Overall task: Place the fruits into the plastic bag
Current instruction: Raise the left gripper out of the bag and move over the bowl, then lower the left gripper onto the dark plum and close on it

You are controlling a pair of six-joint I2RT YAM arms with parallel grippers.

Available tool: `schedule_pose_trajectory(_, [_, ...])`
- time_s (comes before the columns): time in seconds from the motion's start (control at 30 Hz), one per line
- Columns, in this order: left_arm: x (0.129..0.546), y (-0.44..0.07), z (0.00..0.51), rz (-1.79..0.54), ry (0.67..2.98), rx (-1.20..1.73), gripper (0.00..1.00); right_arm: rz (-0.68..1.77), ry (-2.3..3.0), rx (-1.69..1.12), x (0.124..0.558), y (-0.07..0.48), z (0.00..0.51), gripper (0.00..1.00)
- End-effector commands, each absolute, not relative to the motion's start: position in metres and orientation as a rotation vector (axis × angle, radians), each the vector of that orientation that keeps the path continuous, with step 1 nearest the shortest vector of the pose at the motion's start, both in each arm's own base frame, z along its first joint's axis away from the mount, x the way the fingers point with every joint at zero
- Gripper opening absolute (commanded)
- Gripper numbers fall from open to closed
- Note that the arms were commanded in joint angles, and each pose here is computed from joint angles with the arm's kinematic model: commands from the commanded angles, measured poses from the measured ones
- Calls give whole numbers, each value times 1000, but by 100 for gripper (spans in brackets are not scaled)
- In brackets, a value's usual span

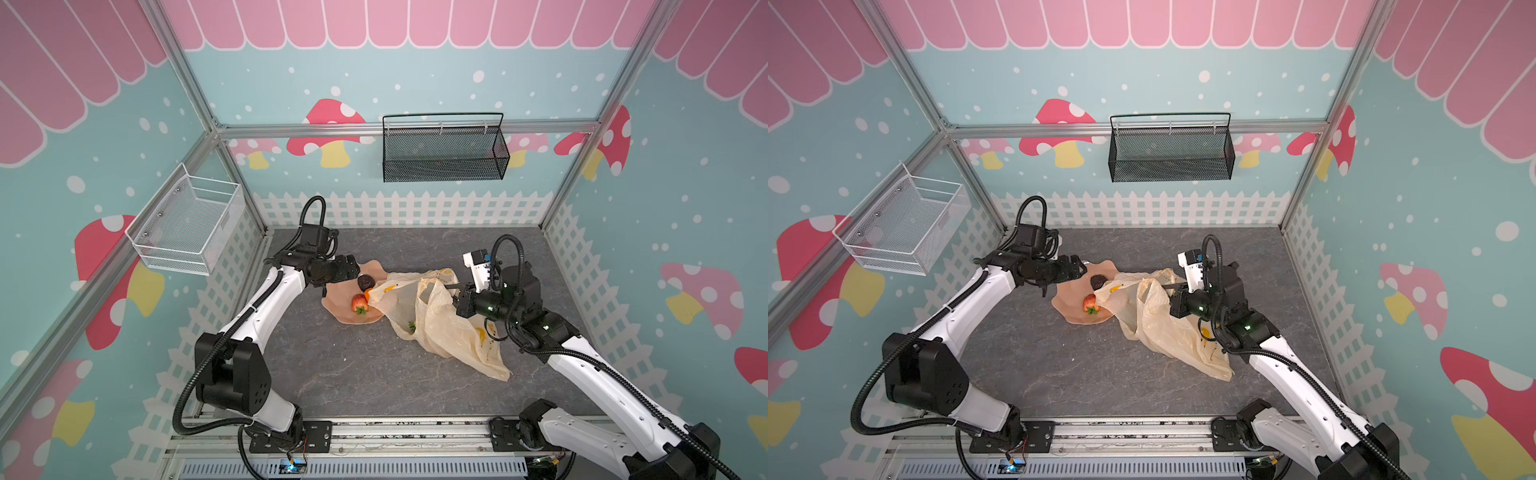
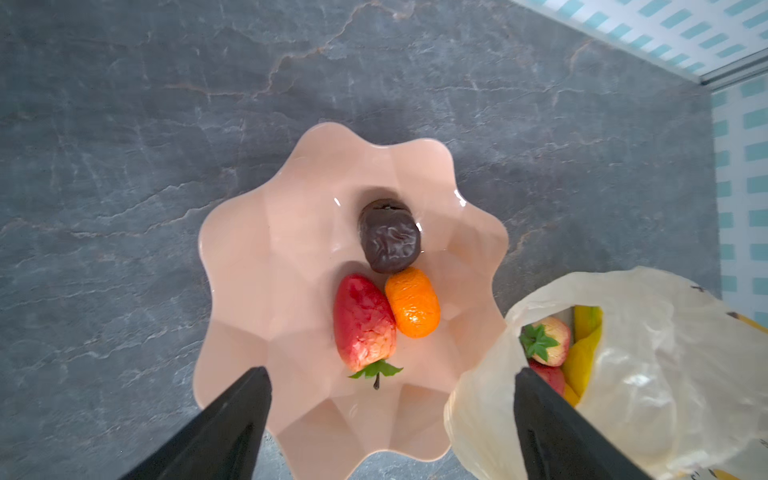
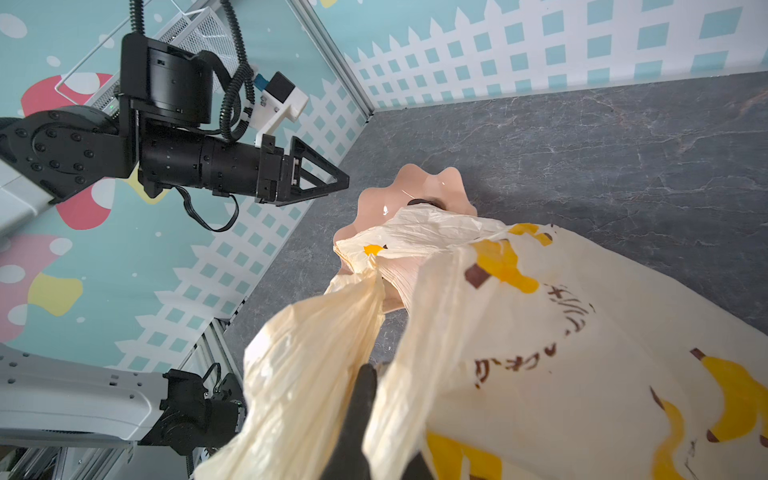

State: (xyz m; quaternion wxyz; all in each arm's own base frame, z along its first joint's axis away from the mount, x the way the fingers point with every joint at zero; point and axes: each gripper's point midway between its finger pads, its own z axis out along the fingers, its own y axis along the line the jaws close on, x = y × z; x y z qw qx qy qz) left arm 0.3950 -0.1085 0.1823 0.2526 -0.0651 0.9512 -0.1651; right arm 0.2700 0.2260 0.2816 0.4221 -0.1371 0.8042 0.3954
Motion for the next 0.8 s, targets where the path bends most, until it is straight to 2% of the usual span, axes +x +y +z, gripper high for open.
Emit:
schedule_pose_trajectory(0.0, [397, -103, 174, -298, 2633, -232, 95, 1000, 1980, -366, 270, 230, 291, 0])
schedule_pose_trajectory(0.1, [404, -114, 156, -258, 2678, -228, 99, 1000, 1978, -367, 270, 229, 291, 0])
schedule_pose_trajectory(0.27, [421, -137, 130, -189, 2726, -222, 99, 996, 1975, -361, 269, 228, 292, 0])
schedule_pose_trajectory(0.77, [456, -151, 66, -105, 2801, -353, 91, 997, 1972, -356, 266, 226, 291, 0])
